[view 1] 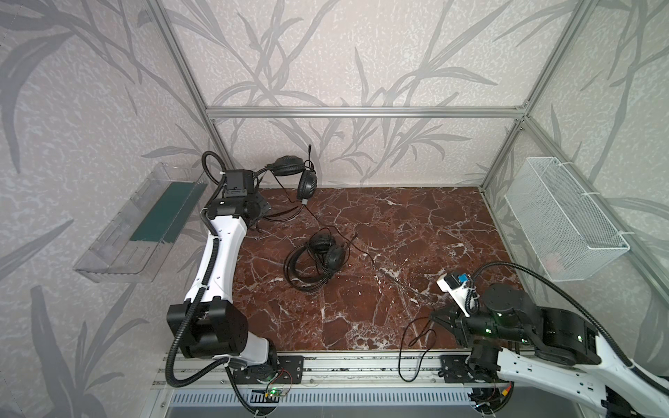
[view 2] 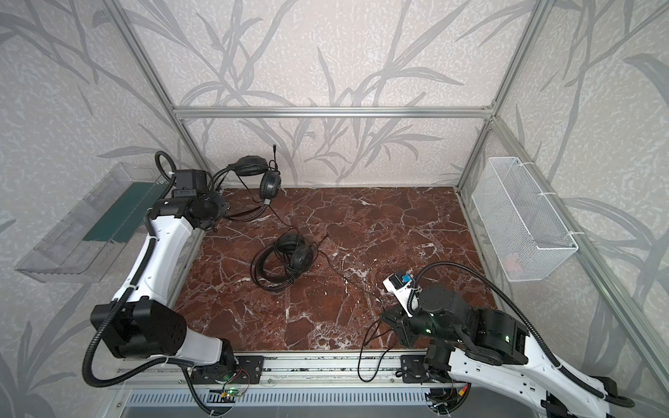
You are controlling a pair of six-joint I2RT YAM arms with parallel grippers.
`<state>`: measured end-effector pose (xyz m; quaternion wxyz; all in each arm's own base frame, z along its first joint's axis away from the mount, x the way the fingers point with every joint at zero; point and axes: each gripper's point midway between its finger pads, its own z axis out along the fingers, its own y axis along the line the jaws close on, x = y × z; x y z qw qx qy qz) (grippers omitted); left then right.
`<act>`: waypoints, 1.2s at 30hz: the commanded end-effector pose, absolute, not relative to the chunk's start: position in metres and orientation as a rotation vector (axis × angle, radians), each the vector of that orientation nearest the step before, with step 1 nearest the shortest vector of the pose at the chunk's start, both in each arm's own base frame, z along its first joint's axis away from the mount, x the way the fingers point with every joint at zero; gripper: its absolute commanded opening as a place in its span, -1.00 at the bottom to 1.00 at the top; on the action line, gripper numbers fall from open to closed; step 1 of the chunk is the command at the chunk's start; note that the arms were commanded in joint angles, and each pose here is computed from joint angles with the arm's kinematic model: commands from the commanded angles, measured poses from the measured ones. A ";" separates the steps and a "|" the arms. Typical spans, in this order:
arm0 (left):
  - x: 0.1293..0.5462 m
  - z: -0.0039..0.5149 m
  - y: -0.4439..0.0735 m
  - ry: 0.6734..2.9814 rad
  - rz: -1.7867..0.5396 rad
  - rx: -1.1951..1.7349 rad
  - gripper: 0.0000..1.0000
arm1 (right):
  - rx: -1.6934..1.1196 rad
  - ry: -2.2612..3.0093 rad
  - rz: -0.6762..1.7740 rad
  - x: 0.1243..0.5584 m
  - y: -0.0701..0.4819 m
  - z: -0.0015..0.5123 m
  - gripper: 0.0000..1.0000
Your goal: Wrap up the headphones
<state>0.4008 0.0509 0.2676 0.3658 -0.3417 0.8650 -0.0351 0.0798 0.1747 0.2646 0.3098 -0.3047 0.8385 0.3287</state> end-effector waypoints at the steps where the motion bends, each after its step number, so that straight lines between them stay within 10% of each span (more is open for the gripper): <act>1: 0.408 0.298 0.031 2.166 -0.045 -0.715 -1.00 | -0.940 2.051 0.750 0.085 0.164 0.298 -1.00; 11: 0.393 0.273 -0.037 2.280 0.276 -0.275 -1.00 | -1.135 1.811 0.576 0.104 0.184 0.377 -1.00; 36: 0.442 0.262 -0.059 2.351 0.005 -0.456 -1.00 | -1.818 1.674 0.677 0.039 0.263 0.365 -1.00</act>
